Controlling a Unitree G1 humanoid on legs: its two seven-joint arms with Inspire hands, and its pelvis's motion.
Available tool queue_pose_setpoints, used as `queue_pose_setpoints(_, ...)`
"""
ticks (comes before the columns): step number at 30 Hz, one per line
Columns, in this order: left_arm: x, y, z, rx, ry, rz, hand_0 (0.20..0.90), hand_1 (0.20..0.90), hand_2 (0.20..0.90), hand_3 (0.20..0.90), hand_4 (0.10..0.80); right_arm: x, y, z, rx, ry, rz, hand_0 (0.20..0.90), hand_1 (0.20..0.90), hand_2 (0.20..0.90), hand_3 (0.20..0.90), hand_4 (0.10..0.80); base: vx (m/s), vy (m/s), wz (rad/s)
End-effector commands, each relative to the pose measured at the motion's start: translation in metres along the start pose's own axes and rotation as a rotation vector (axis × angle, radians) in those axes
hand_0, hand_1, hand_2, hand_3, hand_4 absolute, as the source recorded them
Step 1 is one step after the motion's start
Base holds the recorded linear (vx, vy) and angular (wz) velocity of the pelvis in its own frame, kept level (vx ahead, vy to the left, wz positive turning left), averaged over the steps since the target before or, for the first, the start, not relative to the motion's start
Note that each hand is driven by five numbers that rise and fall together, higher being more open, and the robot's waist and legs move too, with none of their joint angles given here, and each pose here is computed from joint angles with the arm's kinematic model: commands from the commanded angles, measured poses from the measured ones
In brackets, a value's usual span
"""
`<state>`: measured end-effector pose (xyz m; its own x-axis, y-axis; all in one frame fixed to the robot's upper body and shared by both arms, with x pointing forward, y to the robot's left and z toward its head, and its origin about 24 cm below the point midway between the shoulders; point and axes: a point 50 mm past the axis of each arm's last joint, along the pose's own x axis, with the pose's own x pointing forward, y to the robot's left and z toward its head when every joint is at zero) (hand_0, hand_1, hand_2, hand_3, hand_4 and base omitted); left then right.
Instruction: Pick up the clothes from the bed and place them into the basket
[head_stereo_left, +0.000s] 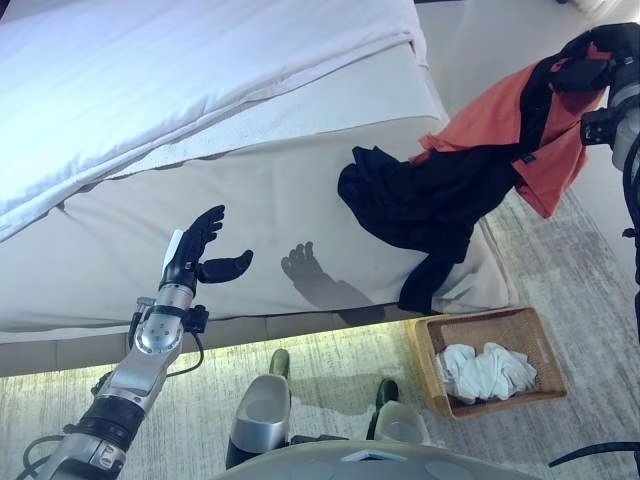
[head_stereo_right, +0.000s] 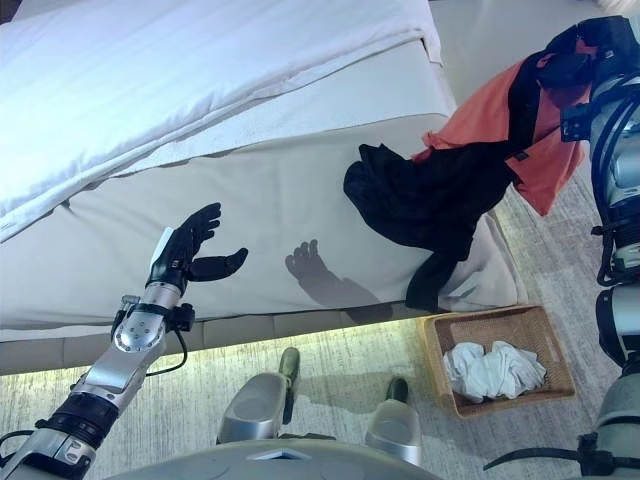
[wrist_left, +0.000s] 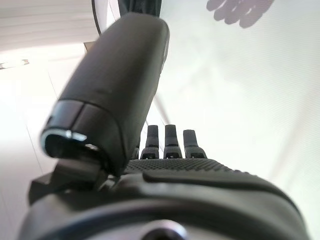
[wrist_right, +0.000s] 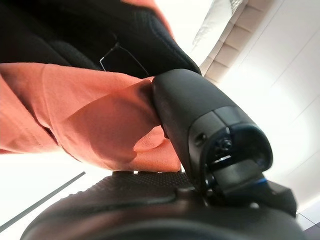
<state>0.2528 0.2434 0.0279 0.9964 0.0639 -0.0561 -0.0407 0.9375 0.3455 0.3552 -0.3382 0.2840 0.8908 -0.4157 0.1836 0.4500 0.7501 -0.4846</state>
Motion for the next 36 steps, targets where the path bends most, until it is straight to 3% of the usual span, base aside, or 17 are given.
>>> queue_pose_setpoints(1,-0.012,-0.004,-0.001,0.015,-0.051,-0.020,0.900,0.900,0.900,0.900,0.800,-0.001,-0.016,0.024,-0.054,-0.113,-0.074,0.300,0.300,0.300,0.200,0.100,0.000,0.000,0.00)
queue_pose_setpoints(8,-0.010,-0.007,0.003,-0.012,-0.078,-0.014,0.900,0.900,0.900,0.900,0.800,0.004,-0.002,0.017,-0.076,-0.094,-0.018,0.300,0.300,0.300,0.200,0.100,-0.053,0.018,0.01)
queue_pose_setpoints(24,-0.009,-0.013,0.011,-0.043,-0.135,-0.022,0.900,0.900,0.900,0.900,0.800,-0.012,0.064,0.080,-0.068,-0.425,0.266,0.300,0.300,0.300,0.200,0.100,-0.061,0.015,0.13)
queue_pose_setpoints(34,-0.004,-0.019,0.017,-0.065,-0.158,-0.035,0.900,0.900,0.900,0.900,0.800,-0.005,0.047,0.117,-0.083,-0.476,0.032,0.300,0.300,0.300,0.200,0.100,-0.032,0.001,0.12)
queue_pose_setpoints(35,-0.004,-0.019,0.017,-0.065,-0.160,-0.039,0.900,0.900,0.900,0.900,0.800,-0.004,0.042,0.122,-0.099,-0.466,-0.003,0.361,0.361,0.361,0.271,0.171,-0.041,-0.008,0.10)
queue_pose_setpoints(36,-0.005,-0.019,0.017,-0.066,-0.160,-0.040,0.900,0.900,0.900,0.900,0.800,-0.004,0.041,0.125,-0.101,-0.470,-0.002,0.721,0.721,0.721,0.691,0.591,-0.041,-0.002,0.08)
